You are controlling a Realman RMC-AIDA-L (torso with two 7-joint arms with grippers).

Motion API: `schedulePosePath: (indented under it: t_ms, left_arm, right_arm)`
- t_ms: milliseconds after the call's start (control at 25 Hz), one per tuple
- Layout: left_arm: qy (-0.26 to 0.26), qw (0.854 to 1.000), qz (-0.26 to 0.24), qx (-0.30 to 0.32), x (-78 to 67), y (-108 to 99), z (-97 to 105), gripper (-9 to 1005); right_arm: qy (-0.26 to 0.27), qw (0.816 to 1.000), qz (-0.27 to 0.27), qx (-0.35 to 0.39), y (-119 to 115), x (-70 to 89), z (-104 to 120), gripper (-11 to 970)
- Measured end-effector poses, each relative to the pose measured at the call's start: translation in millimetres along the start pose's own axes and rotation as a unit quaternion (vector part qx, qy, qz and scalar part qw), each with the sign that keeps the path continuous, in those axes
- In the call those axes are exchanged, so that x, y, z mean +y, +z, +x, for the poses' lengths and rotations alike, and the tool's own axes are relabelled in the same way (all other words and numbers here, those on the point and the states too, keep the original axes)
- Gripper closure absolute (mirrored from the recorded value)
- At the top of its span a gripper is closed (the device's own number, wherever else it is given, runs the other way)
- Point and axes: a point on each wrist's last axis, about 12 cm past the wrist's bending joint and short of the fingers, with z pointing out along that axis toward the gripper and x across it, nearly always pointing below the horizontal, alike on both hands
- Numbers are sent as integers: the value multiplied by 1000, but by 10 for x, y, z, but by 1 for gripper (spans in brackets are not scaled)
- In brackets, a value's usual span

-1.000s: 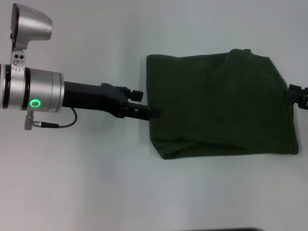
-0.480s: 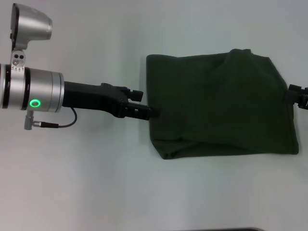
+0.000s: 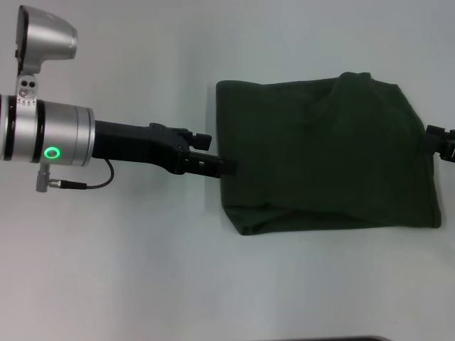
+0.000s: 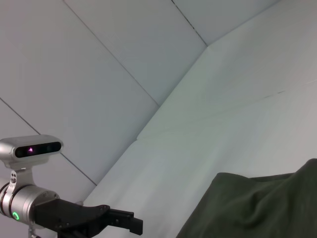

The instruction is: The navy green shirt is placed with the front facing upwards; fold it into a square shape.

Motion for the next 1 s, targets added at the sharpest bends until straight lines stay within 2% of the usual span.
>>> schedulePosePath:
  t_ms: [1000]
  left_arm:
    - [-1, 1000, 0, 0, 0, 2, 3, 79]
  right_arm:
    - [1, 1000, 5, -1, 5, -13, 4, 116]
